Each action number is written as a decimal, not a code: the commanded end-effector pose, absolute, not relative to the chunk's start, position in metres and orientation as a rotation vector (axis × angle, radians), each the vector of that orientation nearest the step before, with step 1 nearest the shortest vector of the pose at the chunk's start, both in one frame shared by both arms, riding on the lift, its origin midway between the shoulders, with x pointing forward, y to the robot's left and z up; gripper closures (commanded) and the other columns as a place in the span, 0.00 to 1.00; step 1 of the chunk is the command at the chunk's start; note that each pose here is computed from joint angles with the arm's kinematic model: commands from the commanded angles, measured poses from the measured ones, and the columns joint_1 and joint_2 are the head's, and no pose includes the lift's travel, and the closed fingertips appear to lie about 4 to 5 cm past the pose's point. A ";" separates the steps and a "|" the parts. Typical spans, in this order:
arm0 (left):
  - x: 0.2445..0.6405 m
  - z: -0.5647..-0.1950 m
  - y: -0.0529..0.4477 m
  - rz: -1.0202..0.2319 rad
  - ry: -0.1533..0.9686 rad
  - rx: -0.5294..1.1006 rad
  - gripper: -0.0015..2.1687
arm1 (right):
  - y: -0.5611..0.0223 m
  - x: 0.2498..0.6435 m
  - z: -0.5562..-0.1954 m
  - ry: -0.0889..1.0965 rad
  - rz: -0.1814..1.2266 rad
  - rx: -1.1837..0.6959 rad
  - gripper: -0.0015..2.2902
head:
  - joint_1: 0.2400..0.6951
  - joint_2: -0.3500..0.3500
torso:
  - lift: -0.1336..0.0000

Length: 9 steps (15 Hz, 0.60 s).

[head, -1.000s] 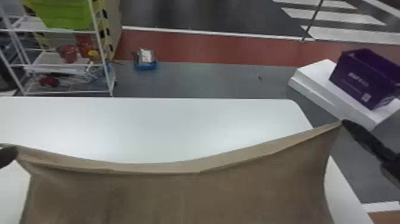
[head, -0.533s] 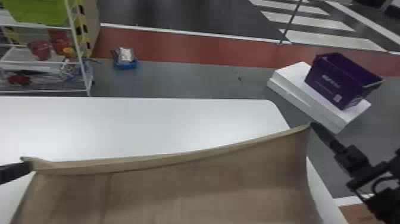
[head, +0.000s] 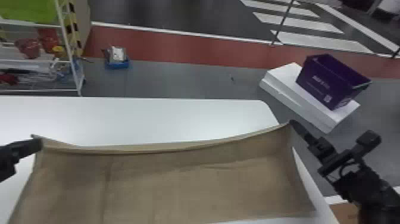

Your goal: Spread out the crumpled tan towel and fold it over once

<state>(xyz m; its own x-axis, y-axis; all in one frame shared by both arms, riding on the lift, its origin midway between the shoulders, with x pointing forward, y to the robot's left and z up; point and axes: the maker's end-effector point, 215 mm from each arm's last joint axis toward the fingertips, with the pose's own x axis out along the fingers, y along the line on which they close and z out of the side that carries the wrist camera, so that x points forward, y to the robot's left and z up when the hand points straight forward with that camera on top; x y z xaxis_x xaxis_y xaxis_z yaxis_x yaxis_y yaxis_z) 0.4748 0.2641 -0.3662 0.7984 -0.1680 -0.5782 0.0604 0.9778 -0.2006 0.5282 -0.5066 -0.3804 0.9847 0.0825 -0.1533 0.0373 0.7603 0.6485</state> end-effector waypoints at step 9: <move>0.528 -0.375 0.256 -0.075 0.552 -0.139 0.62 | -0.521 0.534 -0.398 0.209 -0.047 0.641 0.77 | 1.00 0.12 | 0.07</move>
